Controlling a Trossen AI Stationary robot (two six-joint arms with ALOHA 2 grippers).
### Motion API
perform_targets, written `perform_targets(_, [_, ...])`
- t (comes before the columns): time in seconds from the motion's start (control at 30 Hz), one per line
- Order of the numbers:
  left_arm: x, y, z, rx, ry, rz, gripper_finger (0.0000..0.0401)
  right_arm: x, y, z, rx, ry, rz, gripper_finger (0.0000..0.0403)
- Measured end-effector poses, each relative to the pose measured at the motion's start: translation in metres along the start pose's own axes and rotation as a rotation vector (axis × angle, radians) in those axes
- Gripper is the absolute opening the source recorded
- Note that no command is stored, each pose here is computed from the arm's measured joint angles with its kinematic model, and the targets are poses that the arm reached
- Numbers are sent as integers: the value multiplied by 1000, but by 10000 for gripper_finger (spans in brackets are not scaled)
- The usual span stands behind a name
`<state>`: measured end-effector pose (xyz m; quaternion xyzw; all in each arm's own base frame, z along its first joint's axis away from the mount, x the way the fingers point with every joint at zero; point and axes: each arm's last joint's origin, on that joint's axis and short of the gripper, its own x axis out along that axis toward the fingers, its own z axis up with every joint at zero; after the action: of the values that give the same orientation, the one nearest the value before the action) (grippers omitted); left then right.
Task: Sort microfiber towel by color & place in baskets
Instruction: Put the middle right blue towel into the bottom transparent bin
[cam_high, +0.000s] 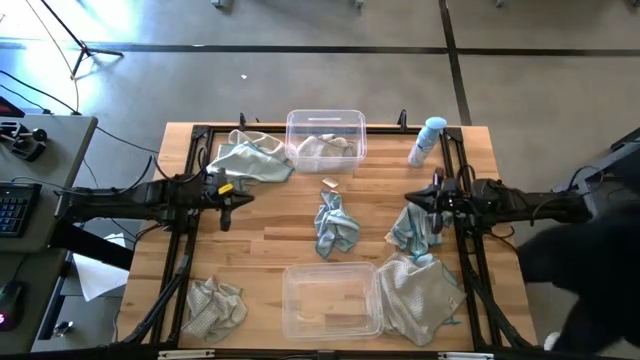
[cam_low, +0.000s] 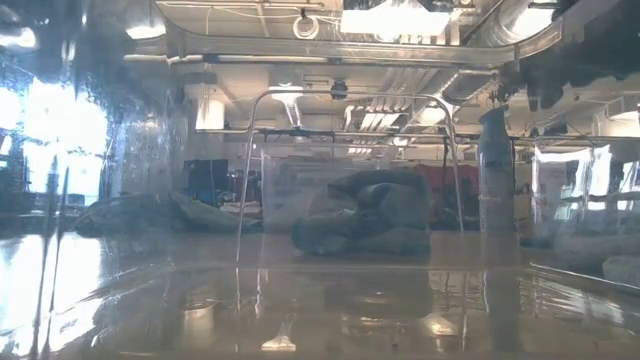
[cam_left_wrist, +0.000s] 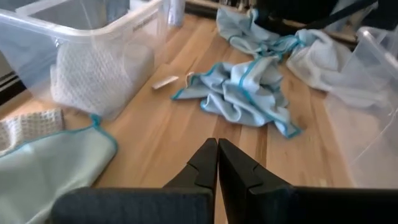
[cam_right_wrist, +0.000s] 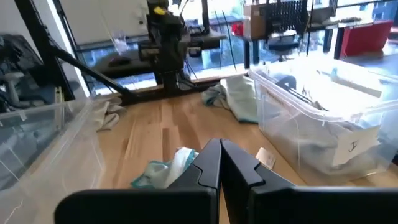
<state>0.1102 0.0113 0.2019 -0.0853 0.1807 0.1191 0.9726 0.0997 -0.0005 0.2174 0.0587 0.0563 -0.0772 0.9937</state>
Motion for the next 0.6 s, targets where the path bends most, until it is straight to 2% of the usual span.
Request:
perform_targets(0.13, [5, 0, -4, 25, -50, -11, 0, 5, 6, 22, -23, 165, -74, 0])
perform_targets(0.3, [6, 0, -5, 28, -52, -12, 0, 16, 12, 41, 32, 453, -195, 0])
perform_targets(0.43, [6, 0, -5, 27, -53, -12, 0, 23, 14, 49, 153, 681, -332, 0])
perform_targets(0.6, [6, 0, -5, 19, -52, -11, 0, 25, 13, 49, 380, 898, -588, 0])
